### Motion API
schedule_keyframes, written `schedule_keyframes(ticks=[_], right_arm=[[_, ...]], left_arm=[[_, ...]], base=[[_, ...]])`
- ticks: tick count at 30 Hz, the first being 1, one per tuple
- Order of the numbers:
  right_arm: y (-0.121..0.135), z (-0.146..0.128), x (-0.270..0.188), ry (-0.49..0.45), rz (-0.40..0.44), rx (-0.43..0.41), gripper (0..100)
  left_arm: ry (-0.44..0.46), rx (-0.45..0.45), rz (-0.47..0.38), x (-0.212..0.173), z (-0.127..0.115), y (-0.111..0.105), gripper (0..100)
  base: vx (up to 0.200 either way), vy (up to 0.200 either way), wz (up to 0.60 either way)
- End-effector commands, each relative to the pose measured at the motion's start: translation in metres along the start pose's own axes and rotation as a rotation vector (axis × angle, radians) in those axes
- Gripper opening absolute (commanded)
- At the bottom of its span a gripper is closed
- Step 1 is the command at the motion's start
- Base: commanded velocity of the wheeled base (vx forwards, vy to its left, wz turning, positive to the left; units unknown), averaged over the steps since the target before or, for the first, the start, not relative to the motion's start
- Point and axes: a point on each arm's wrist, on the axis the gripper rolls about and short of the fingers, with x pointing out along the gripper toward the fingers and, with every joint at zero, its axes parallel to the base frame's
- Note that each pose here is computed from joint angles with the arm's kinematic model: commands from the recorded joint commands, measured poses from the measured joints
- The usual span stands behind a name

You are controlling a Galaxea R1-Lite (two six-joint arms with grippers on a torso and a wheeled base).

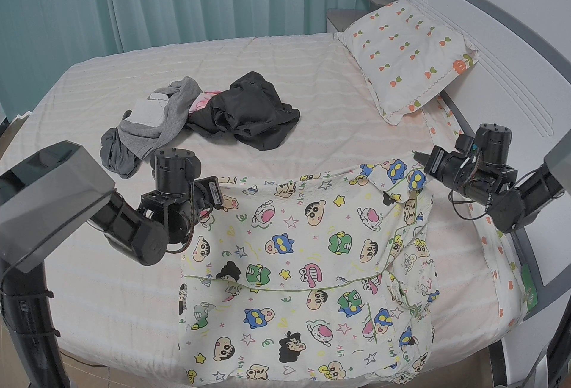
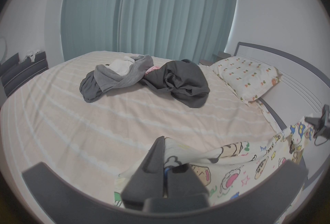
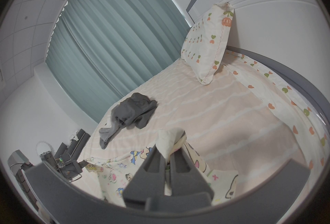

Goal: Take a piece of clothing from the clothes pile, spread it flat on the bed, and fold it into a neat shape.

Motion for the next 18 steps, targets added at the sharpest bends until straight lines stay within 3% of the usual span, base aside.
schedule_keyframes(ticks=[1, 5, 6, 7, 13, 14, 18], right_arm=[[-0.027, -0.032, 0.047, 0.019, -0.058, 0.006, 0], [-0.038, -0.039, 0.071, 0.008, -0.066, -0.002, 0], [-0.038, -0.039, 0.076, 0.000, -0.063, -0.003, 100], [-0.040, -0.040, 0.079, -0.001, -0.065, -0.003, 100], [-0.049, -0.033, 0.098, -0.088, -0.111, -0.005, 100], [-0.051, -0.022, 0.100, -0.136, -0.127, 0.004, 100], [-0.057, -0.005, 0.091, -0.179, -0.154, 0.039, 100]], left_arm=[[0.020, -0.044, 0.053, 0.044, -0.026, 0.008, 0], [0.003, -0.084, 0.061, 0.067, -0.032, 0.008, 0], [-0.005, -0.098, 0.060, 0.070, -0.032, 0.007, 0], [-0.011, -0.107, 0.059, 0.074, -0.032, 0.007, 100], [-0.071, -0.135, 0.114, 0.092, -0.025, 0.015, 100], [-0.112, -0.149, 0.157, 0.097, -0.017, 0.020, 100], [-0.185, -0.180, 0.234, 0.105, 0.000, 0.034, 100]], base=[[0.000, 0.000, 0.00], [0.000, 0.000, 0.00], [0.000, 0.000, 0.00], [0.000, 0.000, 0.00], [0.000, 0.000, 0.00], [0.000, 0.000, 0.00], [0.000, 0.000, 0.00]])
